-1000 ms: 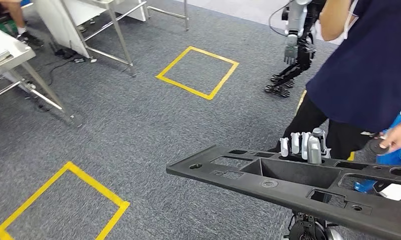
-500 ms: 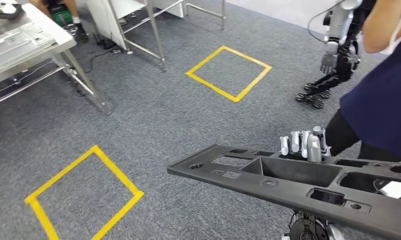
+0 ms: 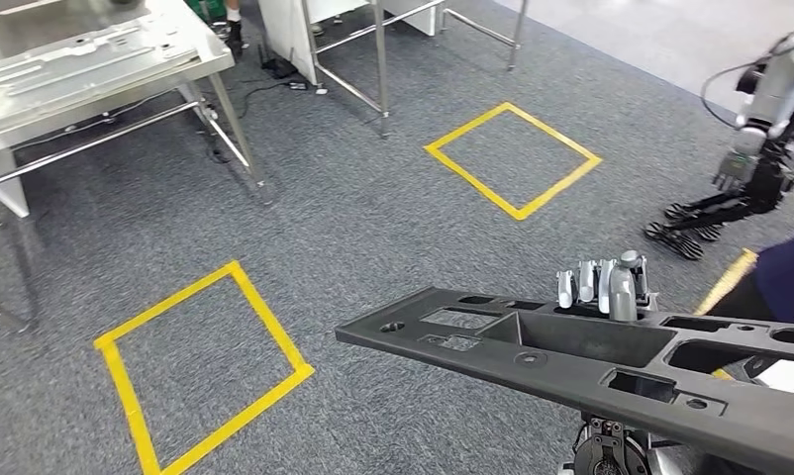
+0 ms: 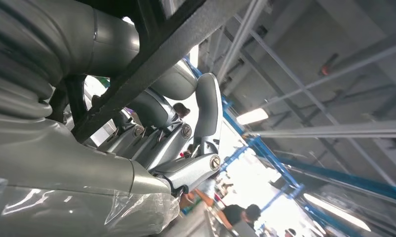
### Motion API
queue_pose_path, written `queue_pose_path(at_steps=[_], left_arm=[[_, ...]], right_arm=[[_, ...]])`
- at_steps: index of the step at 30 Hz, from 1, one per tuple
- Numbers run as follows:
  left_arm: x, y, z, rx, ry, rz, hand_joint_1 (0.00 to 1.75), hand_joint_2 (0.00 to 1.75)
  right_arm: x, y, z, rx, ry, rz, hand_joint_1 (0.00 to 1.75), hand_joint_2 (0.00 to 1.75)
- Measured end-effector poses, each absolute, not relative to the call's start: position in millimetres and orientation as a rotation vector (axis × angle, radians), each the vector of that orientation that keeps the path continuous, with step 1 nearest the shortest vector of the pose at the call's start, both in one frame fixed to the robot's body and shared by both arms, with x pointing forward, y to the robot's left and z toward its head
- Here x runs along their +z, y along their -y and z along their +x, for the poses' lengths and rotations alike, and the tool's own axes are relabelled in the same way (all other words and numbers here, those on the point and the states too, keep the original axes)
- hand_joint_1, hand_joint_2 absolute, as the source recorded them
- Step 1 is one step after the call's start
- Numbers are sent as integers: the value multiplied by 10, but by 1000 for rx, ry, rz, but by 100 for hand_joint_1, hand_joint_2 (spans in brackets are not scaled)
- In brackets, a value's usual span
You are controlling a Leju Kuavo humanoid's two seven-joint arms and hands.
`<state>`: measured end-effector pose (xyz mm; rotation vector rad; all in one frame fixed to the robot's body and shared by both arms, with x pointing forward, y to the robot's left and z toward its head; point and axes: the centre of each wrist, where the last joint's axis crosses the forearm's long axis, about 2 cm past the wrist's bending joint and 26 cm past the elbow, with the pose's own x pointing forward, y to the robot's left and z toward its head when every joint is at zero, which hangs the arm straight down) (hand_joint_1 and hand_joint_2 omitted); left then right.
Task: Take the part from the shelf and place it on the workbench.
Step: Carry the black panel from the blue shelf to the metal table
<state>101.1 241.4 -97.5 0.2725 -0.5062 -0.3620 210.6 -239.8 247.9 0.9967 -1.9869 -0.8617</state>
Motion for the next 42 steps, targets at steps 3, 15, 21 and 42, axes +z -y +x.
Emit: queue_pose_path(at_steps=[3,15,21,42], left_arm=[[-977,-2401,998,-362,504,267,0,175],[-979,-2407,993,-364,503,264,0,175],[-983,-2413,976,-365,496,264,0,175],[-997,-2338,853,-370,594,272,0,175]], right_arm=[[2478,2398,2106,-860,1988,994,175,175],[2471,2401,2101,-860,1986,988,175,175],[2471,2401,2101,-861,1986,985,175,175],[2408,2426,2058,-881,1998,920,175,175]])
